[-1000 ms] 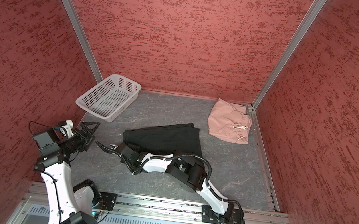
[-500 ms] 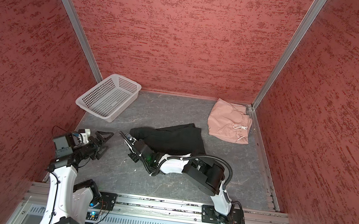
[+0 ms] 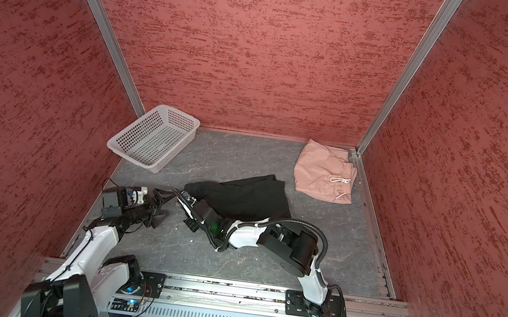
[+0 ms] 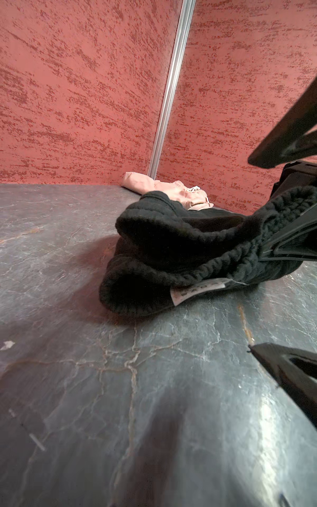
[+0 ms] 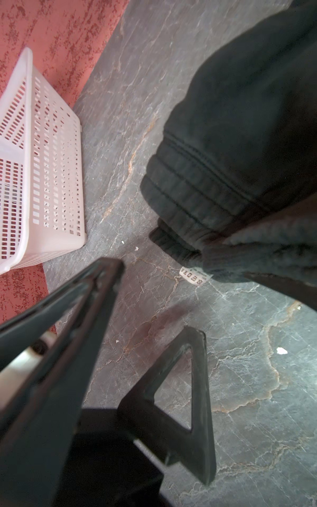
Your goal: Fold and stack the shorts
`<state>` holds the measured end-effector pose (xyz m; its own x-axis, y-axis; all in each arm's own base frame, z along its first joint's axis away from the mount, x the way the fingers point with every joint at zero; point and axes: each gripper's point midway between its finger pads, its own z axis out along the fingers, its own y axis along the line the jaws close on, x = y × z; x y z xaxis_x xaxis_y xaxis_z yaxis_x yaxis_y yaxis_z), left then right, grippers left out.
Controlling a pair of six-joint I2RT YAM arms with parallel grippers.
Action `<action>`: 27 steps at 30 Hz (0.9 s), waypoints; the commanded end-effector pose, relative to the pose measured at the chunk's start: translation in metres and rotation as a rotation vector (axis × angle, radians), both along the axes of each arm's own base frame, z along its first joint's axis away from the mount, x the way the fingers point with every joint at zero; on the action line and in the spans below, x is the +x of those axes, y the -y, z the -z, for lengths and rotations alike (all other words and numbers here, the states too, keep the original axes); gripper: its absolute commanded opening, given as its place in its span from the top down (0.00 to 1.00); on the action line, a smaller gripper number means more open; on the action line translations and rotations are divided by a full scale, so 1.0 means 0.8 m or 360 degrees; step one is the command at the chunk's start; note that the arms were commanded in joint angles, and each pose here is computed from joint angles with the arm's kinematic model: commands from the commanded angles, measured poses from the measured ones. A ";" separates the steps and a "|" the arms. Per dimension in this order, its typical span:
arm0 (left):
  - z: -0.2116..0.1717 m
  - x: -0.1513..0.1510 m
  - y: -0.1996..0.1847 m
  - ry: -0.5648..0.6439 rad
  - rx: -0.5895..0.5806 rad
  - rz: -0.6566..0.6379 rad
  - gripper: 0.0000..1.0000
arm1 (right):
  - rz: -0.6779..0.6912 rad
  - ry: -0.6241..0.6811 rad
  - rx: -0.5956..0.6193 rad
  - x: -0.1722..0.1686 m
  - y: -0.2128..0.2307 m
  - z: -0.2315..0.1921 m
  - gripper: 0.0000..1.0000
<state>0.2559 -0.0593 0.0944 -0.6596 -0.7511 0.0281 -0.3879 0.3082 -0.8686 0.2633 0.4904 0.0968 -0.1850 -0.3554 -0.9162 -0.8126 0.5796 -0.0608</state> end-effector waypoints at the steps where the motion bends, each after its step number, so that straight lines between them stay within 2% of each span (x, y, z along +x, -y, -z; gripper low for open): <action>1: -0.005 0.015 0.008 0.0074 0.0036 0.0055 0.01 | -0.0057 0.0040 0.0085 -0.004 -0.013 -0.017 1.00; 16: 0.005 0.043 0.027 0.0078 0.0195 0.0177 0.01 | -0.0094 0.0042 0.0055 -0.004 -0.022 -0.008 1.00; 24: 0.020 0.039 0.049 0.0049 0.0207 0.0264 0.00 | -0.0082 0.0054 0.0074 0.000 -0.026 -0.013 1.00; 26: 0.023 0.040 0.049 0.0055 0.0206 0.0259 0.06 | -0.0090 0.0057 0.0088 -0.001 -0.028 -0.016 1.00; 27: 0.024 0.041 0.050 0.0065 0.0203 0.0263 0.12 | -0.0094 0.0056 0.0095 -0.001 -0.028 -0.018 1.00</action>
<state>0.2827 -0.0994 0.0745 -0.7746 -0.6308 -0.0462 -0.3260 0.4608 -0.8254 0.2606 0.4986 0.0881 -0.1702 -0.3742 -0.9116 -0.8354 0.5455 -0.0680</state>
